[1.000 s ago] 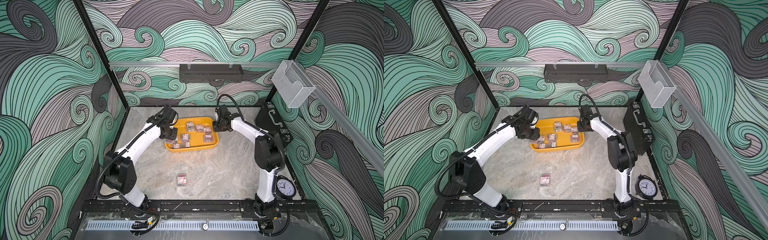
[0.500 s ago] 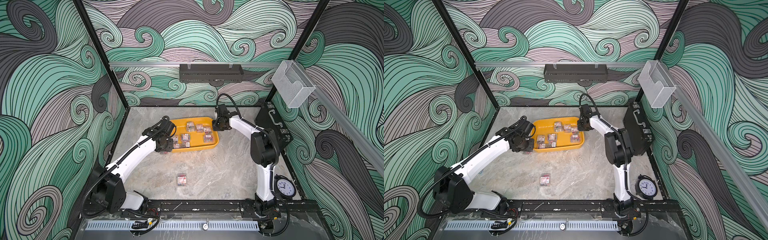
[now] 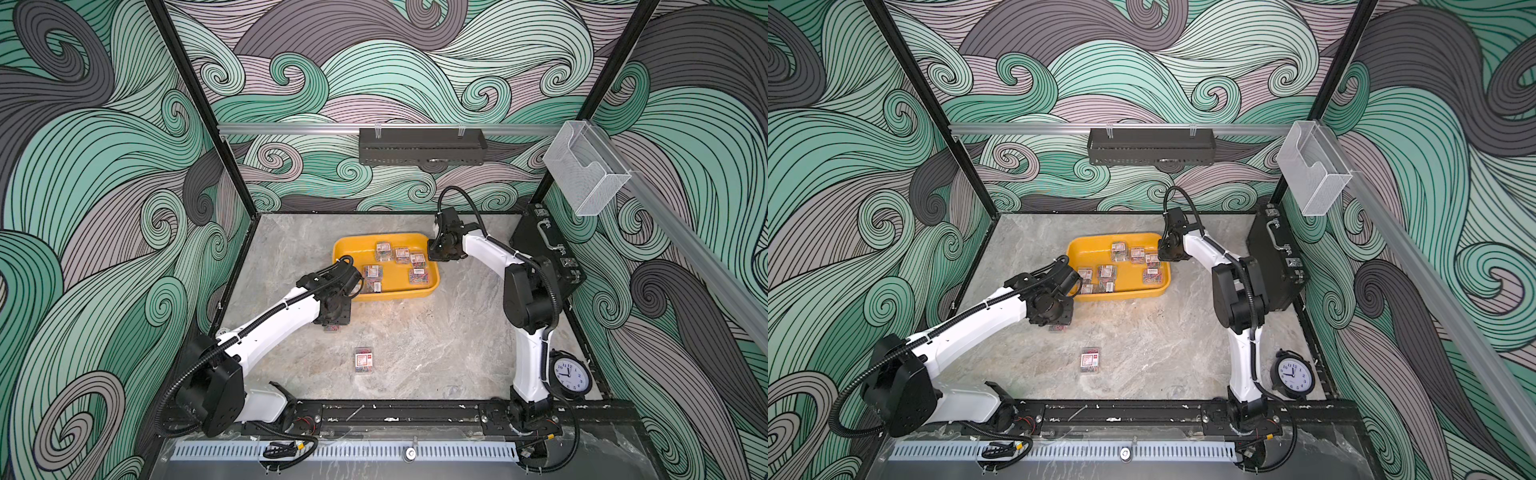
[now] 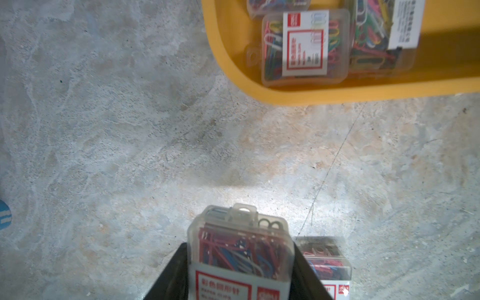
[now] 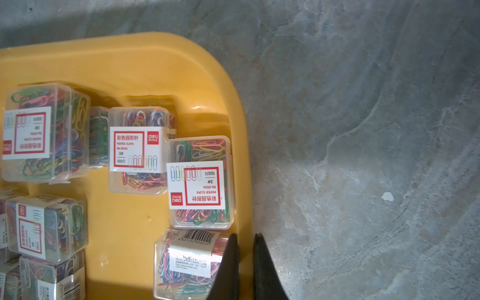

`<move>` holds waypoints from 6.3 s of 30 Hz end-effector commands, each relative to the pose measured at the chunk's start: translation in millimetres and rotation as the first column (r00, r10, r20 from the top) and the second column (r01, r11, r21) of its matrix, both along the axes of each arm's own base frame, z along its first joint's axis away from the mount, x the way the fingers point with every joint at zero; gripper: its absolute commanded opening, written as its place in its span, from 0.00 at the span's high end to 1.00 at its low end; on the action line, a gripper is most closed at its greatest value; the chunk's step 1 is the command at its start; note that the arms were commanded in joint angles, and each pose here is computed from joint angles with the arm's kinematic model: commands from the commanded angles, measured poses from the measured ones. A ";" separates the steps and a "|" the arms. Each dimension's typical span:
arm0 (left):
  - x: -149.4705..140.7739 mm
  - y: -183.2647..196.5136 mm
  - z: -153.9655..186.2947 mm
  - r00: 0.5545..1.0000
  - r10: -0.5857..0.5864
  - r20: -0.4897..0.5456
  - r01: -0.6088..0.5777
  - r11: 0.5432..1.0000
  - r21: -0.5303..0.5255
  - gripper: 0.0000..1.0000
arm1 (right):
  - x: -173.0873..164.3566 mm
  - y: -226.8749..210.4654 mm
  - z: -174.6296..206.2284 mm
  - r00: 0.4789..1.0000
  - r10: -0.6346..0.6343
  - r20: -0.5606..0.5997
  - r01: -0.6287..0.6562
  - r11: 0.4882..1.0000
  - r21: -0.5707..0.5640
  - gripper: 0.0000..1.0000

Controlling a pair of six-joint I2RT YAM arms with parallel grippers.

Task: Take the paper clips out of the storage box
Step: Adjust the storage box at the center of the board, then adjust the boxed paper clips at the center of the board.

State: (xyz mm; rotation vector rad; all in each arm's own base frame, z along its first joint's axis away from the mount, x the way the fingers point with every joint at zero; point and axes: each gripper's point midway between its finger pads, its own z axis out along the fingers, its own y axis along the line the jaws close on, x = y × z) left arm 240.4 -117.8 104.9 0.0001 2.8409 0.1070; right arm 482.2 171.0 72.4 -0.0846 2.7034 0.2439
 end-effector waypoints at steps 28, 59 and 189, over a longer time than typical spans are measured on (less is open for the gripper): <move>-62.0 -30.2 -70.0 0.990 0.095 -0.108 -0.091 0.995 0.041 0.53 | -54.0 -25.0 99.5 0.987 0.005 0.161 -0.001 1.000 -0.022 0.56; -64.4 -56.2 -59.5 0.998 0.035 -0.057 -0.037 0.999 -0.040 0.34 | -93.7 -4.6 108.2 0.983 0.067 0.170 -0.067 0.998 -0.003 0.52; -4.4 28.3 -24.6 0.962 0.271 0.013 -0.252 0.909 -0.331 0.35 | -372.3 204.5 -57.9 0.865 0.494 -0.089 -0.480 0.865 0.146 0.42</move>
